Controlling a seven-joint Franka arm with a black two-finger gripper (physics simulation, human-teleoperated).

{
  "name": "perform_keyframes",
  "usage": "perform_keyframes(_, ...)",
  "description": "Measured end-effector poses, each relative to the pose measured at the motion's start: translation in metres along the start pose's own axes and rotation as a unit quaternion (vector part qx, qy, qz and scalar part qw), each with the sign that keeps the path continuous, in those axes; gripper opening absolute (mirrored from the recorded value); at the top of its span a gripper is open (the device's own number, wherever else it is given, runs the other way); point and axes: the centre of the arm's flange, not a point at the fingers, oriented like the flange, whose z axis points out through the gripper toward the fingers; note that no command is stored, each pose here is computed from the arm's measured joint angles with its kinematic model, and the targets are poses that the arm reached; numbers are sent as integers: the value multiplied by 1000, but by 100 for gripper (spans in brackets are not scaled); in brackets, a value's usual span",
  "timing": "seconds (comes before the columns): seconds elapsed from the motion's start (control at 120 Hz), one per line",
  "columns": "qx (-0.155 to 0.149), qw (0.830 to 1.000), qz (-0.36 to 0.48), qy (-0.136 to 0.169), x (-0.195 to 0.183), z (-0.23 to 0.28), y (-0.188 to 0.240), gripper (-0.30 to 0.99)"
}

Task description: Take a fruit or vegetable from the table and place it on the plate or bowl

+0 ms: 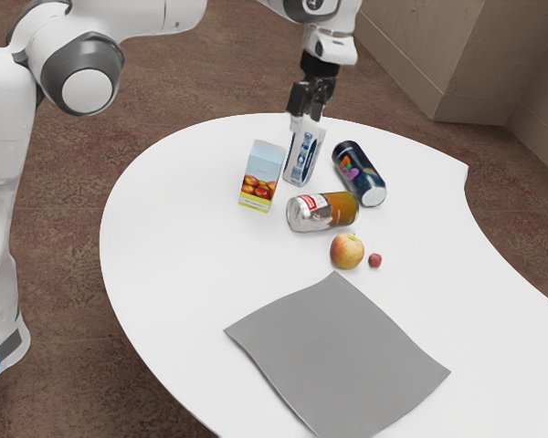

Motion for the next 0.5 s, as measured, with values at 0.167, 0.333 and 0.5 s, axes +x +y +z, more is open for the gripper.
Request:
perform_keyframes(0.167, 15, 998, 60, 7, 1, -3, -3, 69)
perform_keyframes(0.333, 22, 995, 97, 13, -4, -6, -7, 69)
perform_keyframes(0.5, 174, 972, 139, 81, -55, -187, 87, 69)
